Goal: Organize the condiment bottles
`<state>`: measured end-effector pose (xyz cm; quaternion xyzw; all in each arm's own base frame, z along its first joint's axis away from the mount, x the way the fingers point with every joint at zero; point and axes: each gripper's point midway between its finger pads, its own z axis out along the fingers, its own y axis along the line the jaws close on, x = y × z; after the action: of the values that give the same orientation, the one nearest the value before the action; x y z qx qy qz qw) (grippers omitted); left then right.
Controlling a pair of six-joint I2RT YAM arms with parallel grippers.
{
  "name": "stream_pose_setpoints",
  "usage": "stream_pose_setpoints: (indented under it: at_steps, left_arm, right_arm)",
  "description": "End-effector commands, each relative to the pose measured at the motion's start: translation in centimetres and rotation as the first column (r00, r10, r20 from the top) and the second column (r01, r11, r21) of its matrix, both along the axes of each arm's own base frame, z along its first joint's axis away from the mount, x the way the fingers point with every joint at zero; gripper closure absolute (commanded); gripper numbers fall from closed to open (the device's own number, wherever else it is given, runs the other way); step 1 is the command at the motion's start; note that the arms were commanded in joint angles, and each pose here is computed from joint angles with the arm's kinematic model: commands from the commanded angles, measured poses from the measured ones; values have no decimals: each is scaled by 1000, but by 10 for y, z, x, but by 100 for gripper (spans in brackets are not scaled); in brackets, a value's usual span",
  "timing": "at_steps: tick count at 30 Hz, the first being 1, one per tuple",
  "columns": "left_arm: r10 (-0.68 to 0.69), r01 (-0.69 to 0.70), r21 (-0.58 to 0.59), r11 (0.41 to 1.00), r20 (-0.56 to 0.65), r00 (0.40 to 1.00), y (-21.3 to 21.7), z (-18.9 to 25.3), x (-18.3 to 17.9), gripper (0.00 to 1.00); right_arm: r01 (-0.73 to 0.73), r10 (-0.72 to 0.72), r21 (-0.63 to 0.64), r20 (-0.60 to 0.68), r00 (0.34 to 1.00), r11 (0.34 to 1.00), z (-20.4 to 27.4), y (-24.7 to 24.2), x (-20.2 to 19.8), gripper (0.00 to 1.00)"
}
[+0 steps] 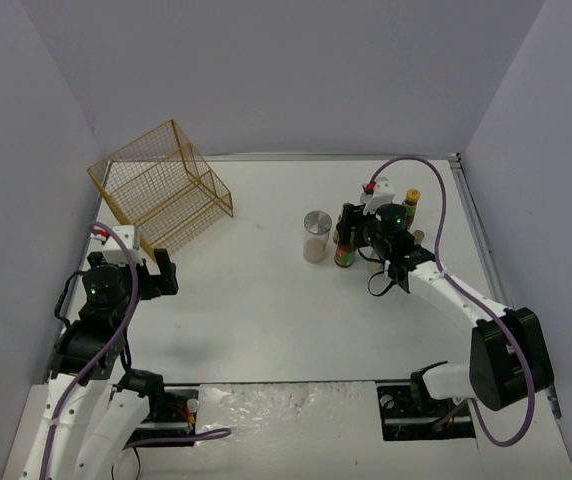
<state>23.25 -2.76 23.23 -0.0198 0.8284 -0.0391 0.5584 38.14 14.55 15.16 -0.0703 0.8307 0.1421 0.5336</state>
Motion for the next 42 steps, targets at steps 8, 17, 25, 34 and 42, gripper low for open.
stream_pose_setpoints:
  at_steps: [8,17,25,34,42]
  left_arm:
    - [8,-7,-3,1000,70,998,0,21,12,3]
    - [10,-10,2,1000,70,997,0,21,13,3]
    - [13,-13,1,1000,70,997,1,21,13,3]
    - [11,-11,-1,1000,76,997,1,21,12,3]
    - [-9,9,-6,1000,68,998,-3,19,12,3]
  right_arm:
    - [-14,12,14,128,992,1000,13,3,5,61]
    - [-130,133,-36,113,985,991,11,46,-43,99]
    - [-345,341,-4,172,924,938,30,139,-94,100]
    - [-515,514,-54,207,833,856,11,243,-64,100]
    - [-560,553,-55,255,793,827,17,292,-39,100]
